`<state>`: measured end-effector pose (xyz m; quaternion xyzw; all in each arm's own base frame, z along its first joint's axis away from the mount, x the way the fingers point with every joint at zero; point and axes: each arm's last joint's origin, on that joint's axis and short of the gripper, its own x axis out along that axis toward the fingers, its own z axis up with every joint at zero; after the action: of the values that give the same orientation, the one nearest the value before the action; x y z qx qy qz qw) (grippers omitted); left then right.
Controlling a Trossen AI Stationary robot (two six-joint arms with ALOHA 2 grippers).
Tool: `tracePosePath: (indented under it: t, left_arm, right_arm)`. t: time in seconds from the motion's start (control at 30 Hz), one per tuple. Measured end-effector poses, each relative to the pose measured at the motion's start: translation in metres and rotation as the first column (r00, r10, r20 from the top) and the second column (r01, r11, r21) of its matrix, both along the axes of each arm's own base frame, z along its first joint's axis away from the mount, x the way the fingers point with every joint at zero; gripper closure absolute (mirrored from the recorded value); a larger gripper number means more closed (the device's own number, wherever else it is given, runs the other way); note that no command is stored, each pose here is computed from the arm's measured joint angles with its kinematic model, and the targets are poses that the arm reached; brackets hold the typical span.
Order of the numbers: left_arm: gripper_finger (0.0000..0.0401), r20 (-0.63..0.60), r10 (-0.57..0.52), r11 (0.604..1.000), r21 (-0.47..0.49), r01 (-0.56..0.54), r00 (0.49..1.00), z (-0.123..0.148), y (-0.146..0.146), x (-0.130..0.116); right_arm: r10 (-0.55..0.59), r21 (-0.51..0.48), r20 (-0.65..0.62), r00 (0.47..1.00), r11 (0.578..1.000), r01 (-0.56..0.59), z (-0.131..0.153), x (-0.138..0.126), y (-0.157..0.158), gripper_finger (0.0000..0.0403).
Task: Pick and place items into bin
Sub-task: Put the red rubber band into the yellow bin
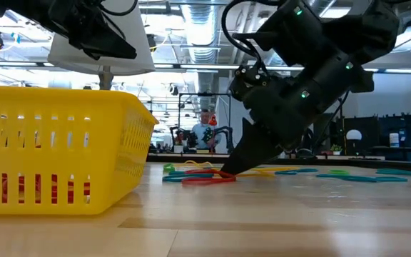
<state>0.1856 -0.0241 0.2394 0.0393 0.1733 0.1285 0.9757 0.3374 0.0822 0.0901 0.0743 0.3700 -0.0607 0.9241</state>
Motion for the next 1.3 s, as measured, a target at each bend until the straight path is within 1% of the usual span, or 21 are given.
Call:
tracePosePath:
  t: [0.03, 0.13, 0.23, 0.33, 0.37, 0.43, 0.53, 0.57, 0.63, 0.7, 0.8, 0.83, 0.93, 1.03, 1.13, 1.2, 1.3]
  left_arm:
    - [0.0310, 0.000, 0.000, 1.000, 0.000, 0.000, 1.000, 0.000, 0.000, 0.000]
    - [0.0310, 0.001, 0.001, 1.000, -0.004, -0.001, 1.000, 0.000, 0.000, 0.000]
    - [0.0310, 0.002, 0.002, 1.000, -0.007, -0.002, 1.000, 0.000, 0.000, 0.000]
    - [0.0310, 0.002, 0.002, 1.000, -0.007, -0.002, 1.000, 0.000, 0.000, 0.000]
    - [0.0310, 0.001, 0.002, 1.000, -0.007, -0.002, 1.000, 0.000, 0.000, 0.000]
    - [0.0310, 0.001, 0.002, 1.000, -0.007, -0.002, 1.000, 0.000, 0.000, 0.000]
    - [0.0310, 0.001, 0.002, 1.000, -0.007, -0.002, 1.000, 0.000, 0.000, 0.000]
    - [0.0310, 0.001, 0.002, 1.000, -0.007, -0.002, 1.000, 0.000, 0.000, 0.000]
    - [0.0310, 0.002, 0.002, 1.000, -0.007, -0.002, 1.000, 0.000, 0.000, 0.000]
    - [0.0310, 0.001, 0.004, 1.000, -0.002, -0.004, 1.000, 0.000, 0.000, 0.000]
    - [0.0310, 0.001, 0.014, 1.000, 0.008, -0.014, 1.000, 0.000, 0.000, 0.000]
    - [0.0310, 0.002, 0.016, 1.000, 0.005, -0.016, 1.000, 0.000, 0.000, 0.000]
    - [0.0310, 0.006, 0.018, 1.000, -0.002, -0.018, 1.000, 0.000, 0.000, 0.000]
    - [0.0310, 0.003, 0.019, 1.000, -0.005, -0.019, 1.000, 0.000, 0.000, 0.000]
    - [0.0310, 0.003, 0.021, 1.000, -0.010, -0.021, 1.000, 0.000, 0.000, 0.000]
    - [0.0310, 0.003, 0.022, 1.000, -0.012, -0.022, 1.000, 0.000, 0.000, 0.000]
    - [0.0310, -0.003, 0.030, 0.999, -0.031, -0.030, 1.000, -0.001, 0.000, 0.000]
  right_arm:
    - [0.001, 0.001, -0.002, 1.000, 1.000, -0.001, 0.000, 0.000, 0.000, 0.0394]
    - [0.003, -0.002, 0.001, 1.000, 1.000, -0.003, 0.003, 0.000, -0.002, 0.0395]
    - [0.045, -0.012, 0.015, 0.999, 0.999, -0.045, 0.013, -0.002, -0.002, 0.0400]
    - [0.084, 0.012, 0.119, 0.989, 0.996, -0.086, 0.039, -0.001, 0.002, 0.0400]
    - [0.111, 0.007, 0.153, 0.982, 0.994, -0.113, 0.048, -0.001, 0.004, 0.0401]
    - [0.191, -0.012, 0.241, 0.952, 0.981, -0.194, 0.065, -0.001, 0.009, 0.0401]
    - [0.282, 0.000, 0.390, 0.877, 0.952, -0.306, 0.091, -0.001, 0.017, 0.0402]
    - [0.299, 0.009, 0.431, 0.851, 0.942, -0.336, 0.096, 0.000, 0.018, 0.0402]
    - [0.343, 0.013, 0.472, 0.812, 0.918, -0.395, 0.100, 0.000, 0.022, 0.0402]
    - [0.363, -0.005, 0.508, 0.781, 0.908, -0.418, 0.101, 0.002, 0.026, 0.0402]
    - [0.372, -0.005, 0.507, 0.778, 0.904, -0.428, 0.099, 0.013, 0.033, 0.0402]
    - [0.382, -0.008, 0.516, 0.767, 0.897, -0.442, 0.100, 0.020, 0.036, 0.0402]
    - [0.446, -0.032, 0.527, 0.724, 0.861, -0.507, 0.100, 0.039, 0.047, 0.0402]
    - [0.484, -0.023, 0.516, 0.707, 0.833, -0.553, 0.096, 0.059, 0.059, 0.0403]
    - [0.504, -0.031, 0.472, 0.723, 0.829, -0.558, 0.090, 0.074, 0.066, 0.0403]
    - [0.516, -0.021, 0.421, 0.746, 0.828, -0.560, 0.082, 0.080, 0.067, 0.0403]
    - [0.521, -0.008, 0.377, 0.766, 0.829, -0.560, 0.073, 0.091, 0.070, 0.0403]
